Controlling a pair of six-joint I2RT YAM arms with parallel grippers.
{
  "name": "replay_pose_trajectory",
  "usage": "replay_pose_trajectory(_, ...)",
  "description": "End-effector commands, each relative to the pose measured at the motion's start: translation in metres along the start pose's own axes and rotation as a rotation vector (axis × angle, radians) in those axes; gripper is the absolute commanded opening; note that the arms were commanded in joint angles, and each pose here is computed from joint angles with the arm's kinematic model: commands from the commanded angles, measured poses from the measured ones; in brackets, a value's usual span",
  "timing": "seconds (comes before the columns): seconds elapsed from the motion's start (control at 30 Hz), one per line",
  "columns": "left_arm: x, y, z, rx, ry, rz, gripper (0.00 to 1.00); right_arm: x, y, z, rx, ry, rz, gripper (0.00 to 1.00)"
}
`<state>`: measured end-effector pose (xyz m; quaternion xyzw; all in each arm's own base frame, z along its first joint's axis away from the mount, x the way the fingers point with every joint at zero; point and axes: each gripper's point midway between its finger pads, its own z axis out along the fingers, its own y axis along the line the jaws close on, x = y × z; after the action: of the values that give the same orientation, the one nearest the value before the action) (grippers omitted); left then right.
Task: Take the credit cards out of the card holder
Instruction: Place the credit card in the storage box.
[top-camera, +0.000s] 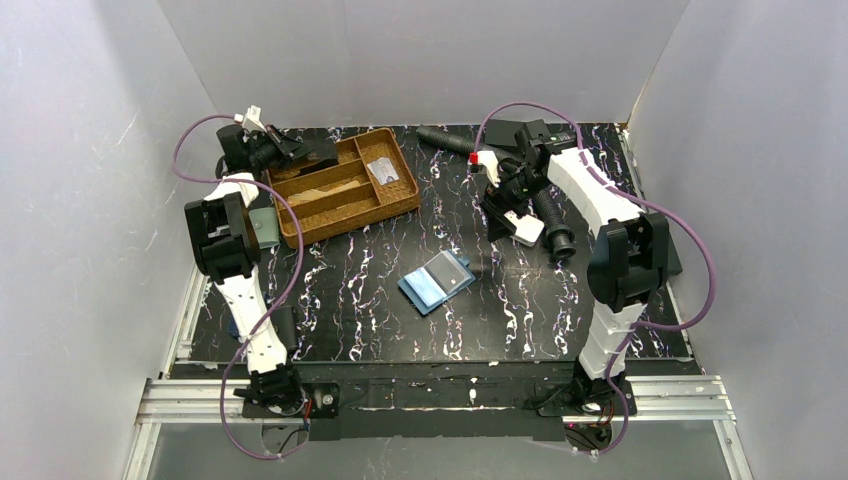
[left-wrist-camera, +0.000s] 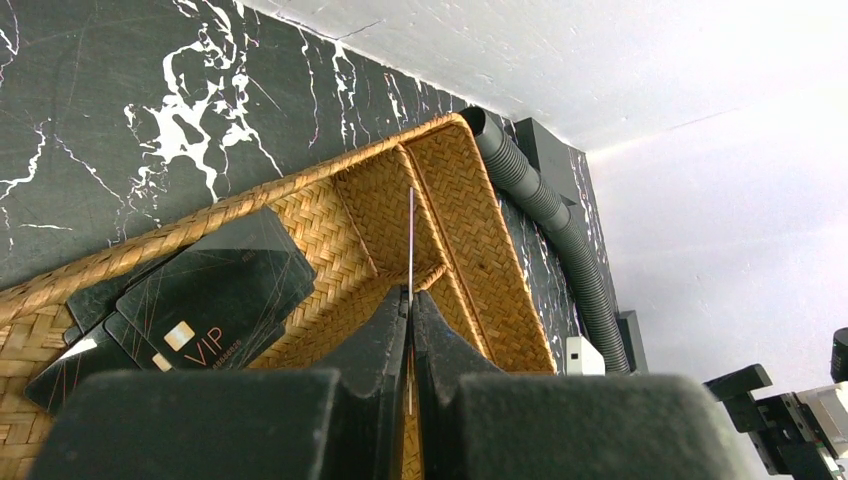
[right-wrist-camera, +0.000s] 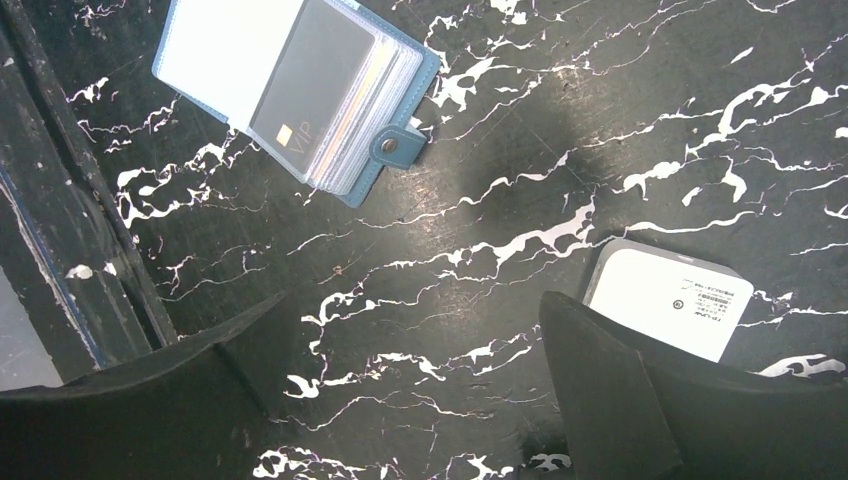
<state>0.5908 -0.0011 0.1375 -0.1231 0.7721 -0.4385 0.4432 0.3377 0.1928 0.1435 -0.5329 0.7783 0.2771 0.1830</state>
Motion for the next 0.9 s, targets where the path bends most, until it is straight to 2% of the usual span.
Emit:
replay_pose_trajectory(0.0,-0.013,0.002,0.000,0.000,-0.037,0.021,0.00,-0.006,-0.002,-0.006,0.026,-0.020,0.007,0.98)
replay_pose_trajectory(0.3,-0.015,0.035,0.005,-0.053,-0.059,0.006,0.01,-0.008,0.001,-0.006,0.018,-0.027,0.008,0.98)
replay_pose_trajectory(0.43,-0.010,0.040,0.003,-0.071,-0.056,-0.010,0.05,-0.008,0.003,-0.008,0.018,-0.031,0.007,0.98)
replay_pose_trajectory(0.53,-0.001,0.047,-0.001,-0.115,-0.042,-0.049,0.12,-0.009,0.005,-0.009,0.018,-0.036,0.004,0.98)
replay_pose_trajectory(0.77,-0.011,0.044,-0.016,-0.253,-0.042,-0.070,0.44,-0.010,0.012,-0.014,0.020,-0.052,-0.010,0.98)
replay_pose_trajectory(0.87,-0.023,0.038,-0.026,-0.328,-0.045,-0.055,0.50,-0.012,0.016,-0.018,0.020,-0.063,-0.018,0.98)
